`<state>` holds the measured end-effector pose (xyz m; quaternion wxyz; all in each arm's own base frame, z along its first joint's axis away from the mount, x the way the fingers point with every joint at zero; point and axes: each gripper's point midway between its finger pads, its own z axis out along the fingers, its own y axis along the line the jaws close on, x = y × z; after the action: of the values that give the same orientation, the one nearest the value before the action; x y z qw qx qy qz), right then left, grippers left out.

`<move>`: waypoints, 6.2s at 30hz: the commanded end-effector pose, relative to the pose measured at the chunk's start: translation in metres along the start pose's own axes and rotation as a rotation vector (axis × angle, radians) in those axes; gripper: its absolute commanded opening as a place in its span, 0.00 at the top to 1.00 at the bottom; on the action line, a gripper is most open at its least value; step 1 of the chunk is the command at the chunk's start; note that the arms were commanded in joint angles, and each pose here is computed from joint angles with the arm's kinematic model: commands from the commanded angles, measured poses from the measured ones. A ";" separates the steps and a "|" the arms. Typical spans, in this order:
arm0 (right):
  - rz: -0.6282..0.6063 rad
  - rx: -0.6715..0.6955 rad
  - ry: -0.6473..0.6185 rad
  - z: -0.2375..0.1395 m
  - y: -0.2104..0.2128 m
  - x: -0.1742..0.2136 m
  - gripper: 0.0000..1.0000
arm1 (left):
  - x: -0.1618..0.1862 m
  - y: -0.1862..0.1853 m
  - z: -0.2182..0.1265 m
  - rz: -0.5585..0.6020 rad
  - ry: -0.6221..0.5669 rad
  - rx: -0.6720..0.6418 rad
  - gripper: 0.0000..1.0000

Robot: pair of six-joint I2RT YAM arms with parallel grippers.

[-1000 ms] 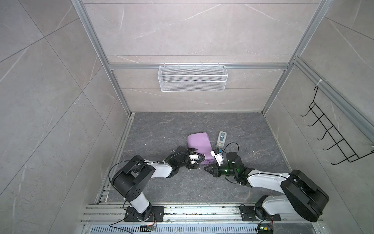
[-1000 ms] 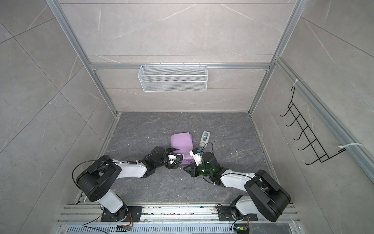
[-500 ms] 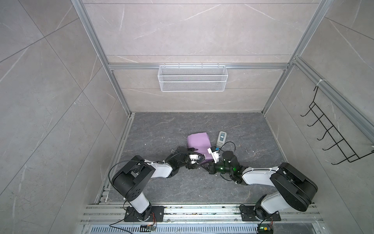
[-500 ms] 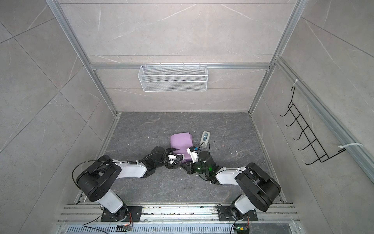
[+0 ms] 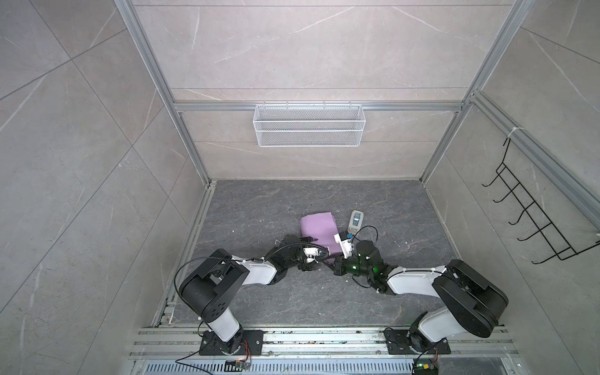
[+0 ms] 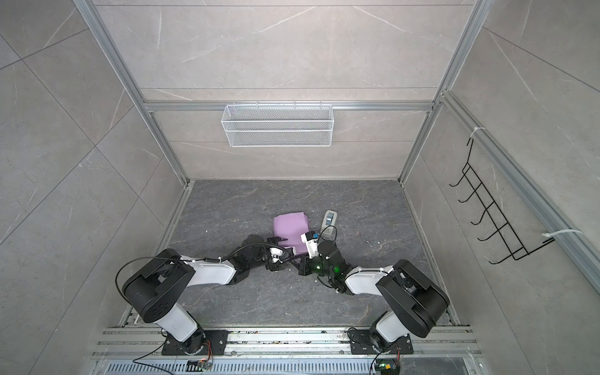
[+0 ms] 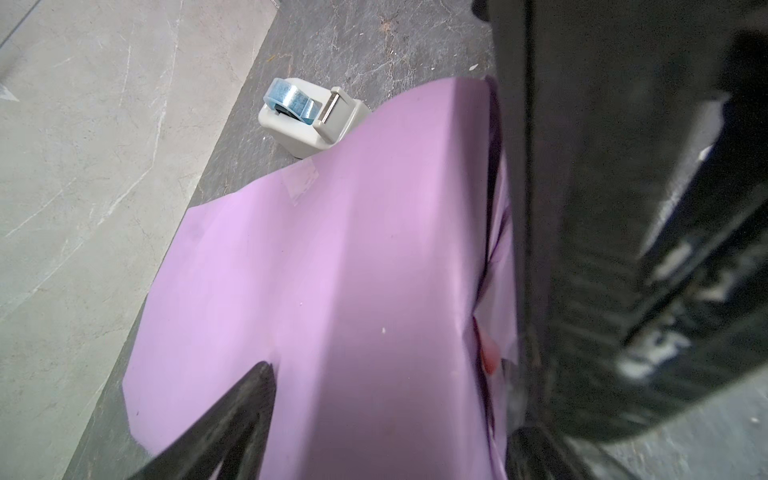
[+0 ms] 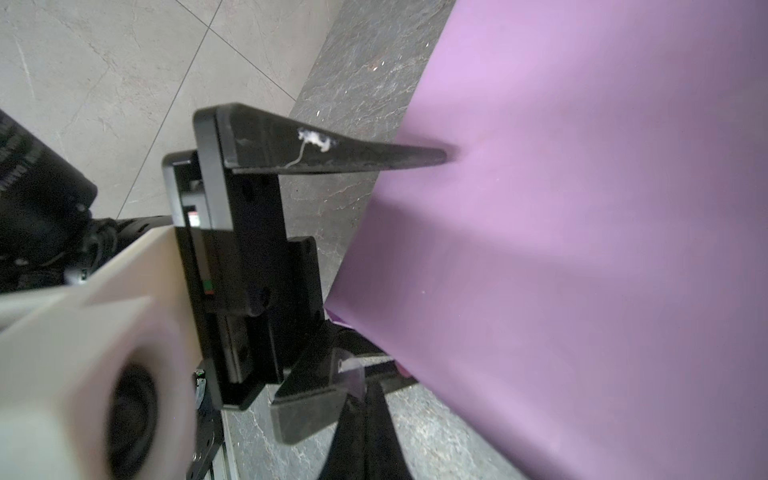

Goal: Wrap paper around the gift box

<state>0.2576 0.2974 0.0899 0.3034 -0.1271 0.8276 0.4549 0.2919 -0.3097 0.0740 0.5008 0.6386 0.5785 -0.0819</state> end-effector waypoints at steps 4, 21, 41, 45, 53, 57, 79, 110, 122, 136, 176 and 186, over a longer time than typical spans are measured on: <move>0.009 0.016 -0.017 0.003 -0.001 -0.007 1.00 | 0.007 -0.010 0.001 -0.046 0.022 0.056 0.18; 0.030 0.063 -0.008 0.006 -0.012 -0.005 1.00 | 0.007 -0.010 0.001 -0.049 0.021 0.057 0.18; 0.074 0.083 -0.026 0.009 -0.014 -0.013 1.00 | 0.006 -0.010 0.001 -0.050 0.017 0.055 0.18; 0.093 0.096 -0.029 0.008 -0.016 -0.013 0.98 | 0.006 -0.010 0.001 -0.050 0.018 0.056 0.18; 0.120 0.111 -0.042 0.007 -0.018 -0.015 0.89 | 0.005 -0.010 0.001 -0.049 0.015 0.055 0.18; 0.136 0.118 -0.045 0.007 -0.019 -0.015 0.86 | 0.005 -0.010 0.001 -0.050 0.016 0.056 0.18; 0.220 0.153 -0.078 0.003 -0.024 -0.021 0.71 | 0.004 -0.009 0.001 -0.049 0.012 0.056 0.18; 0.180 0.230 0.001 -0.032 -0.026 -0.002 0.60 | 0.004 -0.009 0.000 -0.049 0.013 0.055 0.18; 0.136 0.174 0.011 -0.005 -0.010 -0.012 0.94 | 0.004 -0.009 0.001 -0.049 0.013 0.055 0.18; 0.127 0.168 -0.028 0.007 -0.006 -0.030 0.98 | 0.004 -0.009 0.001 -0.051 0.014 0.056 0.18; 0.087 0.183 -0.062 0.006 -0.022 -0.023 1.00 | 0.003 -0.008 0.001 -0.052 0.011 0.056 0.18; 0.085 0.288 -0.042 0.000 -0.051 -0.001 1.00 | 0.003 -0.009 0.001 -0.054 0.009 0.058 0.18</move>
<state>0.2801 0.2823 0.0721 0.3052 -0.0447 0.8713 0.3816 0.2931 -0.3097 0.0750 0.5006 0.6348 0.5824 -0.0853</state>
